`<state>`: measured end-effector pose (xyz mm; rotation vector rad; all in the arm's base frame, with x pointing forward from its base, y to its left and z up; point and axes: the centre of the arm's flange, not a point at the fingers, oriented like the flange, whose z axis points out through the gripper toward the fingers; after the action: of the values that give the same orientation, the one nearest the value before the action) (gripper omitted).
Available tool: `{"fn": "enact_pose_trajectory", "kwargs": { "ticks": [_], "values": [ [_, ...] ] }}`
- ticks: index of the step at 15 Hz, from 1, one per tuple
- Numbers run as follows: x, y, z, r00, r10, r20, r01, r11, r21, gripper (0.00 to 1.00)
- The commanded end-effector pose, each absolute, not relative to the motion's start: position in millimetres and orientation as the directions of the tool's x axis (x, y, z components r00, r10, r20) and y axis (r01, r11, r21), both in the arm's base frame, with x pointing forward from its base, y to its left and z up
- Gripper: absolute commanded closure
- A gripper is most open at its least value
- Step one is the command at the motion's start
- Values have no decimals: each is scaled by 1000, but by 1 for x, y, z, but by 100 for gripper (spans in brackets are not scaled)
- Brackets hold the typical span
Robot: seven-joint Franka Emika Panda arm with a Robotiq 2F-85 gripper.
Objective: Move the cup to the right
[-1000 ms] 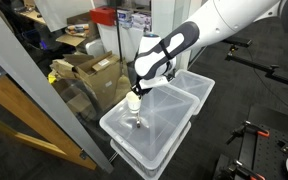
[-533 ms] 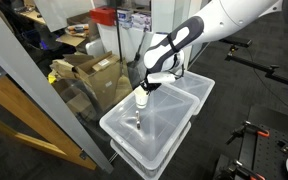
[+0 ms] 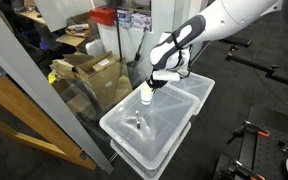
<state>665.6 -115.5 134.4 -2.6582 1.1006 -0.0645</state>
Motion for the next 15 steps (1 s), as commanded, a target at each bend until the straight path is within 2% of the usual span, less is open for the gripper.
{"fn": "enact_pose_trajectory", "kwargs": {
  "ticks": [1,15],
  "values": [
    [654,-128,138,641,-765,-58,-749,-608,-263,99],
    [659,-179,132,436,-900,-11,-887,-428,-172,99]
  ]
}}
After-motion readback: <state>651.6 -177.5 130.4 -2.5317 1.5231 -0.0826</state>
